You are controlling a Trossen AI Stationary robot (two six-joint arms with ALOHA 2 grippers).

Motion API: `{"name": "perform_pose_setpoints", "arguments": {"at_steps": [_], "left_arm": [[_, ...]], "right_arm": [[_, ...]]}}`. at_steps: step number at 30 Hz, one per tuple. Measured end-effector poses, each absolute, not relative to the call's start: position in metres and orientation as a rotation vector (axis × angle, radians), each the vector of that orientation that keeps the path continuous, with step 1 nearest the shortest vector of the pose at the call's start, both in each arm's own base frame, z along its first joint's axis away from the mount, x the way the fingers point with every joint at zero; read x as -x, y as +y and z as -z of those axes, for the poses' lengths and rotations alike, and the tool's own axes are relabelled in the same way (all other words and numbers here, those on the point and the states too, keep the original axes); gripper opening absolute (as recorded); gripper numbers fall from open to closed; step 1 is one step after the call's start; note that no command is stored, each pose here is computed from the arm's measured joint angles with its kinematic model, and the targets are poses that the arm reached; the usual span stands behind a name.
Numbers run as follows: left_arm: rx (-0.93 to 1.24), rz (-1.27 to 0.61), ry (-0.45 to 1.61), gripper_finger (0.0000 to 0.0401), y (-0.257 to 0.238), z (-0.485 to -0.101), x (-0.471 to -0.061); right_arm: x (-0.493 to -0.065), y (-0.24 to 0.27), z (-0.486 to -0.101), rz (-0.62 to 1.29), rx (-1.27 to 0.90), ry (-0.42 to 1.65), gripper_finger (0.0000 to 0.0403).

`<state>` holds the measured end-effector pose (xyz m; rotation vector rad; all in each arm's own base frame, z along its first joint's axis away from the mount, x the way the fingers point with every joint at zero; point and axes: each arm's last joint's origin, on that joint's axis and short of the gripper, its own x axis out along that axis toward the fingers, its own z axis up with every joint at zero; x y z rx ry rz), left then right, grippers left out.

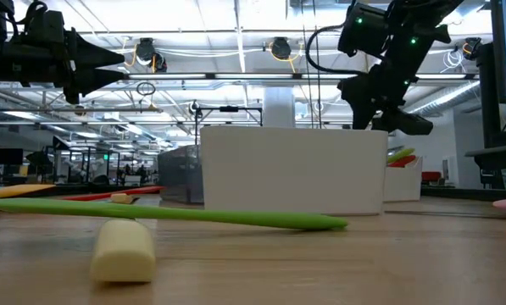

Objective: Pick & Place Kitchen Items
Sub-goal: Put the pink spatula into bottom white bin

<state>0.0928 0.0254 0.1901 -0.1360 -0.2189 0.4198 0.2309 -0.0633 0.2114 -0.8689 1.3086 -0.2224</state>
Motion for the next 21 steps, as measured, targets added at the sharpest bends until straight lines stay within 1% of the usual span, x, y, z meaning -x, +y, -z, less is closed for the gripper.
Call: {"name": "perform_pose_setpoints", "arguments": {"at_steps": [5,9,12,17,21], "left_arm": [[0.136,-0.42,-0.219,0.025,0.025,-0.19,-0.093],[0.136,-0.42,-0.219,0.025,0.025,-0.19,-0.093],[0.136,-0.42,-0.219,0.025,0.025,-0.19,-0.093],[0.141,-0.418,-0.221,0.025,0.025,-0.19,-0.093],[0.141,-0.418,-0.221,0.025,0.025,-0.19,-0.093]], "right_arm": [[-0.228,-0.053,-0.22,0.246,0.834,1.242,0.013],[-0.223,-0.044,-0.228,0.294,0.735,1.178,0.0126],[-0.22,-0.036,-0.234,0.287,0.584,1.101,0.0126],[-0.218,-0.017,-0.24,0.163,0.262,0.975,0.0125],[-0.218,-0.002,-0.242,0.109,0.08,0.93,0.0125]]}}
